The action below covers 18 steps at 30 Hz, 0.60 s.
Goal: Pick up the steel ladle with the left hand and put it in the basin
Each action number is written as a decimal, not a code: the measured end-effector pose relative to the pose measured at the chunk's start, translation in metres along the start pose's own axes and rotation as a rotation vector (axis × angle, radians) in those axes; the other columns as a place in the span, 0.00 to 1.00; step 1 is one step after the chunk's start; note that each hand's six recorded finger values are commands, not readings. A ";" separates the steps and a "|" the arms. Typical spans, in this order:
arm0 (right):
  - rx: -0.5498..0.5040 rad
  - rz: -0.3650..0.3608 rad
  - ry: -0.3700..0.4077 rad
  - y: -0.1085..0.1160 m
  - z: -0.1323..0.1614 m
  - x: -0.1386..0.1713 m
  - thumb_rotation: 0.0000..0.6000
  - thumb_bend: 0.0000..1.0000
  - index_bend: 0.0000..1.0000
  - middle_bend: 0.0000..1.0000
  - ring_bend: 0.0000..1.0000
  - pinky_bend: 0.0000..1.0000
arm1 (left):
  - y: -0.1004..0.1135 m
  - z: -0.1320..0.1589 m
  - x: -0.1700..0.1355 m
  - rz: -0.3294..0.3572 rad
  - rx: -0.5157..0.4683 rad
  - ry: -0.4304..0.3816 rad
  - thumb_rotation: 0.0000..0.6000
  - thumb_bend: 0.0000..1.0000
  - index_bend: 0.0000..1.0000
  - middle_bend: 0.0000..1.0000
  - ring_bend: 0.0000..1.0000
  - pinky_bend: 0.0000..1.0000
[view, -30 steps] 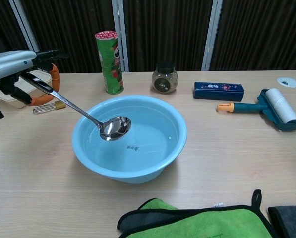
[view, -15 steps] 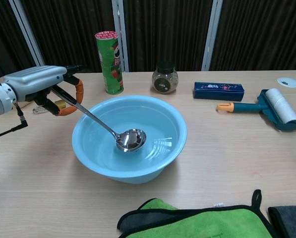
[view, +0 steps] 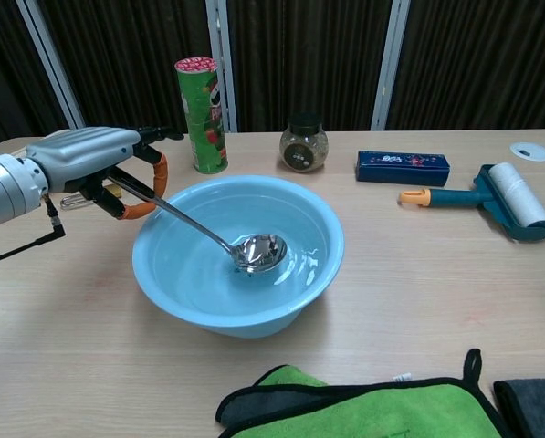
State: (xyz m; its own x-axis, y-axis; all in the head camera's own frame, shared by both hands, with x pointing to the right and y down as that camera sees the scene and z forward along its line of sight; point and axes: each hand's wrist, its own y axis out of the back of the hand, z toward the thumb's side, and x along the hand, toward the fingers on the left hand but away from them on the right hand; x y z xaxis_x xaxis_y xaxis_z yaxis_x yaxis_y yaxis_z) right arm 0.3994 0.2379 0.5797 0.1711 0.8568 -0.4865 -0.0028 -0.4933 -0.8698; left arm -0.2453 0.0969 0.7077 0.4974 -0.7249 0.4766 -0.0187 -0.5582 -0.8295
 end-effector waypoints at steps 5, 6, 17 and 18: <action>-0.004 -0.002 0.004 0.001 0.000 0.001 1.00 0.00 0.00 0.00 0.00 0.00 | -0.006 0.002 0.001 -0.023 0.013 0.002 1.00 0.67 0.70 0.00 0.00 0.00; -0.004 -0.002 0.004 0.001 0.000 0.001 1.00 0.00 0.00 0.00 0.00 0.00 | -0.008 0.003 0.001 -0.026 0.015 0.001 1.00 0.67 0.70 0.00 0.00 0.00; -0.003 -0.003 0.005 0.002 -0.001 0.001 1.00 0.00 0.00 0.00 0.00 0.00 | -0.008 0.007 -0.001 -0.027 0.017 -0.007 1.00 0.67 0.70 0.00 0.00 0.00; -0.003 -0.003 0.005 0.001 0.000 0.001 1.00 0.00 0.00 0.00 0.00 0.00 | -0.008 0.007 -0.001 -0.027 0.017 -0.008 1.00 0.67 0.70 0.00 0.00 0.00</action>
State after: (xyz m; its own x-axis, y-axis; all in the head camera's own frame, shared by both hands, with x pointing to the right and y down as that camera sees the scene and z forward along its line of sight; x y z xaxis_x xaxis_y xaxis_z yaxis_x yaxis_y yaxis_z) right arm 0.3999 0.2382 0.5777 0.1760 0.8574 -0.4836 0.0002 -0.4913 -0.8710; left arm -0.2397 0.1047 0.7120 0.5041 -0.7068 0.4964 0.0095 -0.5701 -0.8215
